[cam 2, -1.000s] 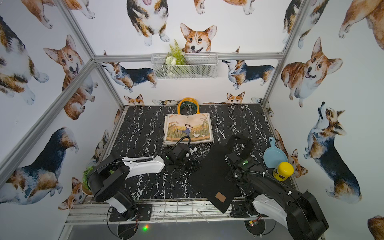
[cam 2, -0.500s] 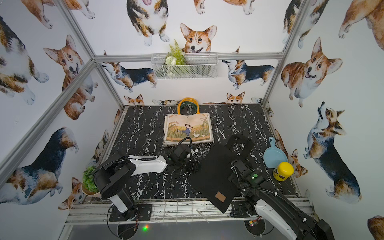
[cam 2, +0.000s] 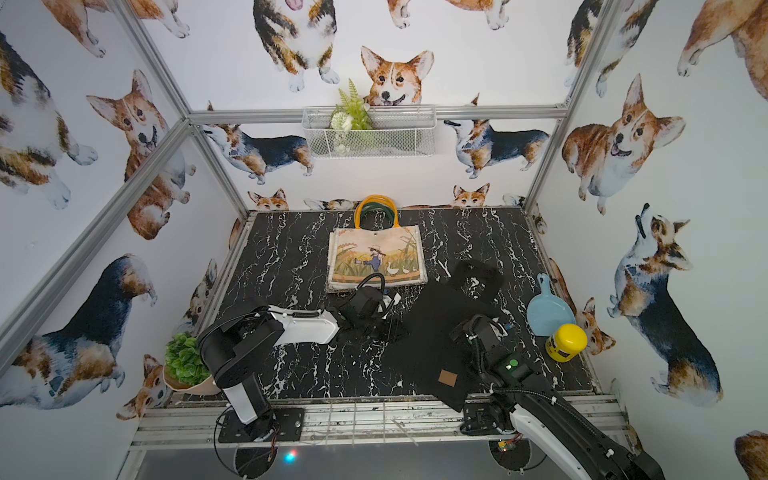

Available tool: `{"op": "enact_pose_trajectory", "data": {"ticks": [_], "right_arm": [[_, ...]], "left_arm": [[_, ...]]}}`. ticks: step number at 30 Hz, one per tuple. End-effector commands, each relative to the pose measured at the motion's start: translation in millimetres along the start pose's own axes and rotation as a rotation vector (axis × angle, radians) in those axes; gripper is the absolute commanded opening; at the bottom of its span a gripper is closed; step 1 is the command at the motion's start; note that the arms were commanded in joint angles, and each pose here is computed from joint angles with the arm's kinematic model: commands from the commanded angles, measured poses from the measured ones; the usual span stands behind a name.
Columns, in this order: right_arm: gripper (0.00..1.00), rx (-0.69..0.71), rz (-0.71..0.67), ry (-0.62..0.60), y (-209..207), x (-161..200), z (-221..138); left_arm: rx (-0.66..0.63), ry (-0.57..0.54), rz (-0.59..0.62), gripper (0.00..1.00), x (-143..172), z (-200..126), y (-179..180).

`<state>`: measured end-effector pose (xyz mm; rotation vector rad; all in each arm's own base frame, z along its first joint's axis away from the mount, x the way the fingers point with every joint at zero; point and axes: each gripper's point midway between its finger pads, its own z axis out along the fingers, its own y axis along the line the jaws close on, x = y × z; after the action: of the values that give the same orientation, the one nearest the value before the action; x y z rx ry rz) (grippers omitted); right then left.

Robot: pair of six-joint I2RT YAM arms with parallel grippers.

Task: Put away the canvas bag
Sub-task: Pick up the canvas bag from the center of the board.

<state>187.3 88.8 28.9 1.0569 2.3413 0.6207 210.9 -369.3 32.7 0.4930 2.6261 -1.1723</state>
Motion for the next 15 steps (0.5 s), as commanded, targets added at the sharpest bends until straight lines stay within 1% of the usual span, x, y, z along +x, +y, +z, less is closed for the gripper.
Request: {"op": "enact_pose_trajectory", "data": {"ticks": [1,6,8,10,11,13,14,15], "right_arm": [[1.00,0.122,0.075,0.220,-42,46,10],[1.00,0.067,0.060,0.233,-30,47,12],[0.99,0.044,0.069,0.233,-27,47,8],[0.92,0.038,0.077,0.222,-27,44,4],[0.87,0.042,0.078,0.214,-29,42,0],[0.79,0.042,0.074,0.196,-30,38,-8],[0.73,0.049,0.076,0.188,-33,37,-12],[0.68,0.046,0.084,0.173,-34,33,-17]], "left_arm": [[0.078,0.062,-0.037,0.43,10,3,-13],[0.084,0.074,-0.040,0.41,12,5,-13],[0.088,0.080,-0.041,0.35,13,6,-13],[0.093,0.080,-0.039,0.24,14,6,-14],[0.097,0.084,-0.042,0.18,14,7,-14],[0.104,0.086,-0.043,0.04,14,7,-15],[0.109,0.087,-0.043,0.00,14,8,-16],[0.114,0.087,-0.044,0.00,13,8,-17]]}}
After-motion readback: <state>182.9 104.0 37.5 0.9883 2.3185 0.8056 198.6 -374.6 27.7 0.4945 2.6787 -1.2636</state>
